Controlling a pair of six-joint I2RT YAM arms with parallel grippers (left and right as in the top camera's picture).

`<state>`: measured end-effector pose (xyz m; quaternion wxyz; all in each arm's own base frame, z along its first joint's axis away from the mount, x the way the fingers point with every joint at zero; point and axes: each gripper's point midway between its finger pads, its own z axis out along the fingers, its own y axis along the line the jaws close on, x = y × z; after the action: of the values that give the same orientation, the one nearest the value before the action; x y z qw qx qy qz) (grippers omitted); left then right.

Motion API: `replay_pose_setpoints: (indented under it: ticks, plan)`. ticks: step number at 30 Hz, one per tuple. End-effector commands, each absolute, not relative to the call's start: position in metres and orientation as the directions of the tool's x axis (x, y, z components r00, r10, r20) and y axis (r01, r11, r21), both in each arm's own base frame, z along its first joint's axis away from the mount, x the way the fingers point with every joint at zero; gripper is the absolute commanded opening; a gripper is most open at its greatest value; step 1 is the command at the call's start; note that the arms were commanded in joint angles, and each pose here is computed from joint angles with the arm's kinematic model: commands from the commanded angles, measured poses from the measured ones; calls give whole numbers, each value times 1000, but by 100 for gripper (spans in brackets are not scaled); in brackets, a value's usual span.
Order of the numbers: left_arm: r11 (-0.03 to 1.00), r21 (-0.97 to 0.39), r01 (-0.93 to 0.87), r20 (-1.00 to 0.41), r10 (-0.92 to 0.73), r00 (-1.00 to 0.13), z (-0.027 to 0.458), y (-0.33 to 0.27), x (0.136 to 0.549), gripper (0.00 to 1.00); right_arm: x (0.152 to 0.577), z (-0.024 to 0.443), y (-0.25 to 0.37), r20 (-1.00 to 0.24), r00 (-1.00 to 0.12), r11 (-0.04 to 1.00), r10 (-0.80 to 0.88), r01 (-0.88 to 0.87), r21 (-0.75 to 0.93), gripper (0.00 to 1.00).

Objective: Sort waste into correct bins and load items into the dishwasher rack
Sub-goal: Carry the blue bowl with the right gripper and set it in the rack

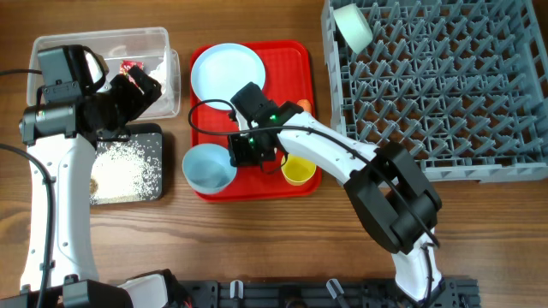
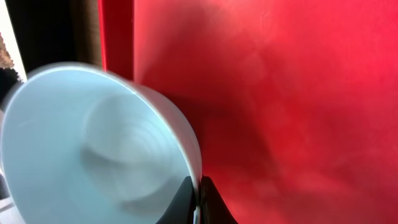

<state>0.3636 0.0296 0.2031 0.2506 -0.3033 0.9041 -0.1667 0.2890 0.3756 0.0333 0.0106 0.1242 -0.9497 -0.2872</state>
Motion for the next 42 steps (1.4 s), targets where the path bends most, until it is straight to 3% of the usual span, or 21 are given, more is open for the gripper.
replay_pose_setpoints:
  ticks: [1,6,11,15,18,21,24,26,31,42]
  plan:
    - [754,-463,-465,-345,-637,-689,204,29,365,100,296,31,373,-60,-973,810,-223,-219,545,4]
    - [754,-464,-465,-345,-637,-689,204,29,365,100,321,60,357,-119,-979,798,-164,-202,567,4]
    - [754,-464,-465,-345,-637,-689,204,29,365,100,369,124,328,-304,-951,774,-57,-234,588,4]
    - [754,-464,-465,-345,-637,-689,204,29,365,100,407,179,274,-453,-887,820,93,-190,540,4]
    - [754,-464,-465,-345,-637,-689,204,29,365,100,428,217,216,-593,-791,895,154,-142,422,4]
    - [754,-464,-465,-345,-637,-689,204,29,365,100,435,253,128,-741,-656,987,145,45,154,4]
    - [754,-464,-465,-345,-637,-689,204,29,365,100,414,284,49,-814,-578,940,61,308,-148,4]
    - [754,-464,-465,-345,-637,-689,204,29,365,100,398,302,10,-820,-572,833,-28,440,-335,4]
    - [754,-464,-465,-345,-637,-689,204,29,365,100,389,311,-15,-734,-652,670,-190,461,-582,4]
    - [754,-464,-465,-345,-637,-689,204,29,365,100,427,258,8,-457,-784,585,-420,150,-797,4]
